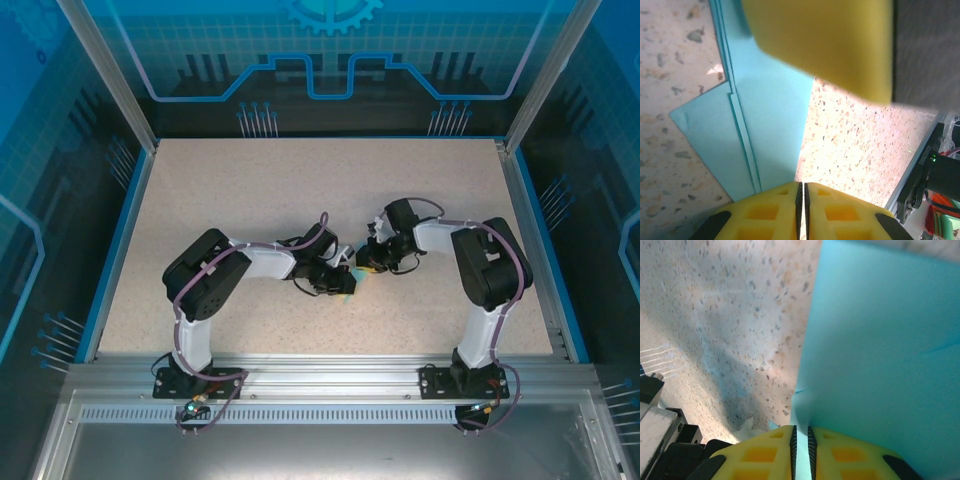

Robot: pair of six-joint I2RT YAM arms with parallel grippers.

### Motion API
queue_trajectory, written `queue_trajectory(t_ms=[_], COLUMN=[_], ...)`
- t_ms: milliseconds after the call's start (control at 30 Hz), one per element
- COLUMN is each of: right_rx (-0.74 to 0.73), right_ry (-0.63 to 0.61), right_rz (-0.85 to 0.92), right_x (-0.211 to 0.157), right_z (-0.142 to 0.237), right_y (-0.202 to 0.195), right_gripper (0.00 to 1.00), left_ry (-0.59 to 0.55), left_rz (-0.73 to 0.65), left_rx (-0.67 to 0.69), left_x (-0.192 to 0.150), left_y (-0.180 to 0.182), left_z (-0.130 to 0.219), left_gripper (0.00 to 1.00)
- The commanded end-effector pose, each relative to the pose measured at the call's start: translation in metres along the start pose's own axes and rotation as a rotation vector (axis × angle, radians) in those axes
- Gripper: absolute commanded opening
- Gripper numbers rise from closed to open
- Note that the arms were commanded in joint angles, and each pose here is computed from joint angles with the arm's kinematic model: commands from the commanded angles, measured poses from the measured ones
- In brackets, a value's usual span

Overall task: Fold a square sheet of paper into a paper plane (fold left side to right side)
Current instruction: Fold the wing for the fifth time at the center of the table.

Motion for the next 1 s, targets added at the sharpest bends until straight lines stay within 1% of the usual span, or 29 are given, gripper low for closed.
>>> queue_trajectory(t_ms=[0,333,700,833,967], right_rx=[-0.098,-0.083,-0.016,0.004,-0.011], right_ry=[-0.079,-0.138,-0.225,-0.28,-0.331], right_rz=[-0.027,-0.055,-0.031,0.004,0.053], right_x=[0.024,0.055,0.084,0.087,0.076], right_z=[0.007,0.023,0.043,0.069,0.097], right_y=[-0.025,-0.039,-0.035,-0.023,-0.007], right_gripper=[0.17,0.17,0.16,0.18,0.23], left_ry=[0.157,0.156,0.152,0.151,0.151], left_rz=[0.095,0.096,0.09,0.089,0.083], left_rx=[0.156,0.156,0.158,0.159,0.16], left_x=[-0.047,-0.047,-0.048,-0.048,-0.048], left_y=[0.033,0.033,0.032,0.033,0.032], left_z=[-0.009,-0.009,-0.009,-0.009,-0.009], left_gripper=[0.14,0.13,0.13,0.13,0.13])
Point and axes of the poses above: each hand's point on the last joint's axis, 136 mm out from that joint toward the fingers, its own z axis back along the fingers, its own y axis along the line the jaws close on, x = y × z, the point moved 7 cm from there along z, back along the fingers, and after that the axes turned 13 degrees about -z, right-handed, at the moved point
